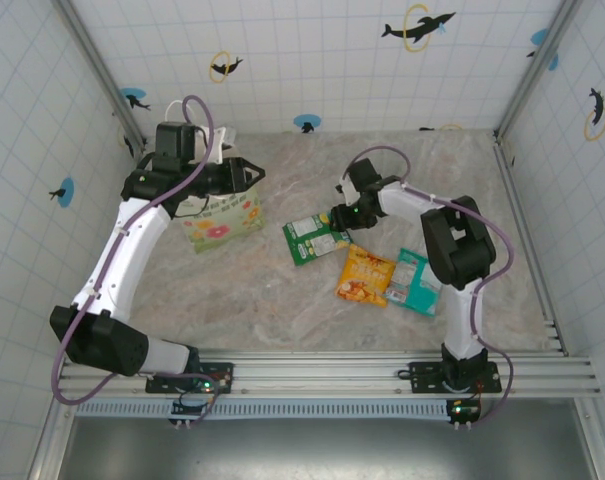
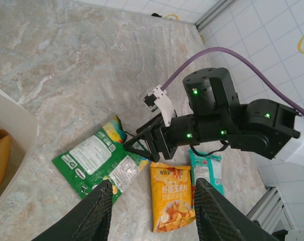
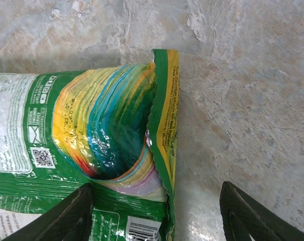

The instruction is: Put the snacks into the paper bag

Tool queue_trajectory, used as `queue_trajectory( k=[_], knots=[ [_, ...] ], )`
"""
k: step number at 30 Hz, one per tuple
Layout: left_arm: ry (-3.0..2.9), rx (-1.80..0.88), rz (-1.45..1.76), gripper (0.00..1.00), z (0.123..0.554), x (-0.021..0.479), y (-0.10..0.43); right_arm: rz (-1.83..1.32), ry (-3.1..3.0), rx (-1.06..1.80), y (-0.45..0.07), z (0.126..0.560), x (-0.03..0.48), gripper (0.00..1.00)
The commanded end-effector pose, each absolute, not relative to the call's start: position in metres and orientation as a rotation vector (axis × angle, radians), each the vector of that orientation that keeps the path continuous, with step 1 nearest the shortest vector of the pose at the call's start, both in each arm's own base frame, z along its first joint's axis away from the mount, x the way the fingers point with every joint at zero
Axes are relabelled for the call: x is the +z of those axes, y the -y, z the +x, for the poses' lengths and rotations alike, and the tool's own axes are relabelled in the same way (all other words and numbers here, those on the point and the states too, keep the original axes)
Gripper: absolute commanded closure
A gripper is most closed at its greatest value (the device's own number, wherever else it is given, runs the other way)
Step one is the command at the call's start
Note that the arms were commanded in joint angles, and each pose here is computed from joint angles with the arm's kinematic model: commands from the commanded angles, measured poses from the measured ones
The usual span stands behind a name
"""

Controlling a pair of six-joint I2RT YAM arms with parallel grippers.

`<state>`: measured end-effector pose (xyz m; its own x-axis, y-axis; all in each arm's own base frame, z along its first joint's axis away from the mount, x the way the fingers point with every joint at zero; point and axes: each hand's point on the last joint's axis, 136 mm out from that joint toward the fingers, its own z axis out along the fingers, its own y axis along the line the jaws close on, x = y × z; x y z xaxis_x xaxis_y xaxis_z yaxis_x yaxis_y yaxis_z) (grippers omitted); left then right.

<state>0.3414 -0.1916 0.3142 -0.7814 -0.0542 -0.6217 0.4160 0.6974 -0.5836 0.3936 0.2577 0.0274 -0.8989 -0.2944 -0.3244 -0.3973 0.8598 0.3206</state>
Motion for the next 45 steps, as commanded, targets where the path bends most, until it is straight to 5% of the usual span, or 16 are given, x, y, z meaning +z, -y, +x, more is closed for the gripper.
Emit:
queue_trajectory(
  k=[1,7,12,22,45],
  knots=[
    [-2.253,-0.993,0.289,0.54,0.343,0.320,0.194,-0.551,-2.794,0.593,-0.262,0.393,0.018,0.34],
    [-2.249,-1.001,0.275,0.54,0.345,0.319,0.194,-0.560,-2.822,0.609,-0.263,0.383,0.003,0.47],
    [-2.241,-0.998,0.275,0.55,0.346,0.320,0.194,-0.554,-2.809,0.600,-0.261,0.379,0.003,0.71],
    [-2.194,-0.994,0.274,0.56,0.346,0.323,0.193,-0.553,-2.652,0.612,-0.262,0.371,0.053,0.94],
    [-1.986,-1.073,0.471,0.54,0.328,0.324,0.206,-0.572,-1.982,0.686,-0.248,0.296,0.193,1.00]
  ],
)
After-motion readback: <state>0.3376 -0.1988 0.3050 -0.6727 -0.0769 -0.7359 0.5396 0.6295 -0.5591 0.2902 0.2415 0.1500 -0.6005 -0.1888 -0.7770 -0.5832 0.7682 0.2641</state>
